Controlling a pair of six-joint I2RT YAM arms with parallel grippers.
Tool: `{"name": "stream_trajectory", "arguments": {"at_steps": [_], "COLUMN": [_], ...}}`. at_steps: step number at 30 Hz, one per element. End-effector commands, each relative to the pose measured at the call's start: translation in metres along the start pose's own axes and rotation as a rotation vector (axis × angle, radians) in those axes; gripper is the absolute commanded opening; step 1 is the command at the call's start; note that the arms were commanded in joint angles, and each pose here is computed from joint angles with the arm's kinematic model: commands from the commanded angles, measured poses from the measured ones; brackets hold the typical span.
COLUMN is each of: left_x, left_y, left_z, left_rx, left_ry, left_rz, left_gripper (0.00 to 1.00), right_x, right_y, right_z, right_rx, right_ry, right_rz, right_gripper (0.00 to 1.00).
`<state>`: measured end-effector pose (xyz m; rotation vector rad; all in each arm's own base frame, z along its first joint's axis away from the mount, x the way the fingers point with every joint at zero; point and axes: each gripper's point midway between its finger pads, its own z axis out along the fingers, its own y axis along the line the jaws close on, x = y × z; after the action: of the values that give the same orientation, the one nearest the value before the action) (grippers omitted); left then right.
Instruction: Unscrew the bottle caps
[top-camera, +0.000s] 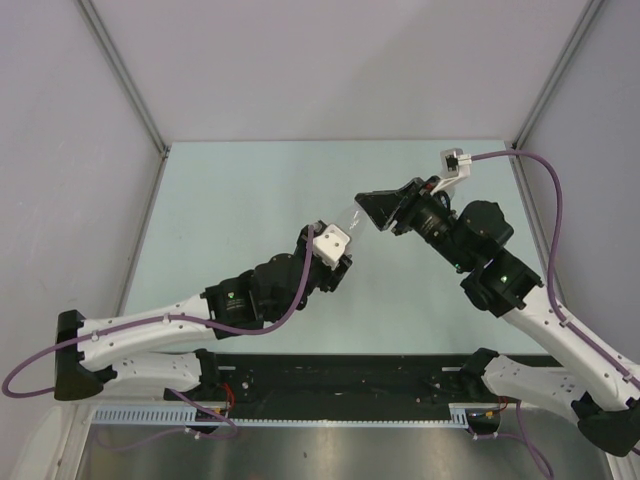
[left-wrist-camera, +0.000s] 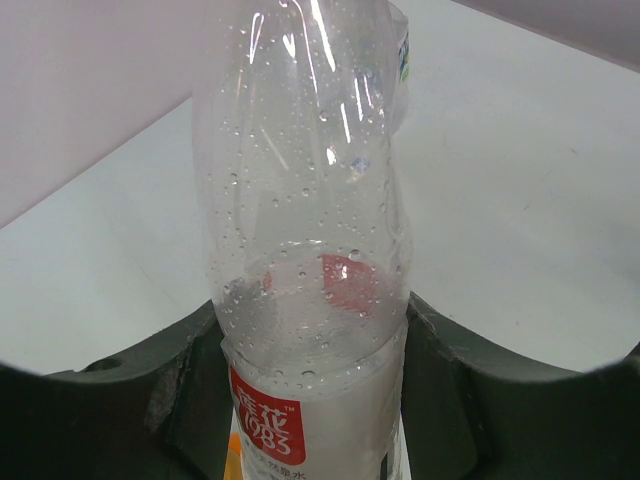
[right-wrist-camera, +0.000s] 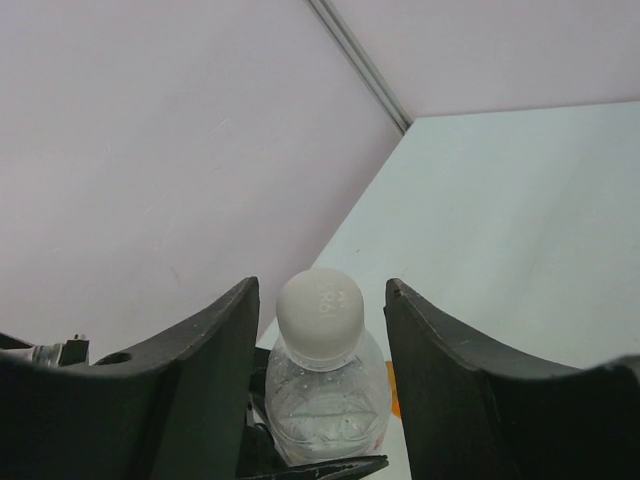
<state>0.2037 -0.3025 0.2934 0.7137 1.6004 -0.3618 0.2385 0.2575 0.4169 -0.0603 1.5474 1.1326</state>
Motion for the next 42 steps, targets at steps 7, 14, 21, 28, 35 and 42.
{"name": "stream_trajectory", "arguments": {"at_steps": [7, 14, 21, 28, 35, 42], "left_x": [-0.017, -0.023, -0.043, -0.078, -0.098, -0.104], "left_y": [0.004, 0.002, -0.046, -0.082, -0.094, -0.1], "left_z": [-0.003, -0.009, -0.032, -0.089, -0.149, -0.171], "left_rx": [-0.013, 0.023, 0.366, 0.88, 1.275, 1.456], "left_ry": [-0.04, -0.069, -0.139, -0.232, -0.272, -0.291], "left_rz": [0.002, -0.01, 0.008, -0.124, -0.113, -0.094], "left_gripper": [0.0, 0.0, 0.0, 0.0, 0.0, 0.0], "right_x": [-0.013, -0.017, -0.013, -0.007, 0.006, 0.018], "right_y": [0.014, 0.016, 0.033, 0.088, 0.128, 0.142], "right_z": [0.0, -0.005, -0.021, -0.062, -0.111, -0.146], "right_rx": [-0.037, -0.048, -0.173, -0.578, -0.909, -1.101], "right_ry": [-0.028, -0.036, 0.012, 0.097, 0.192, 0.282], "right_rz": [-0.01, -0.047, -0.182, -0.312, -0.368, -0.407], "right_gripper": [0.43, 0.0, 0.0, 0.0, 0.0, 0.0]}}
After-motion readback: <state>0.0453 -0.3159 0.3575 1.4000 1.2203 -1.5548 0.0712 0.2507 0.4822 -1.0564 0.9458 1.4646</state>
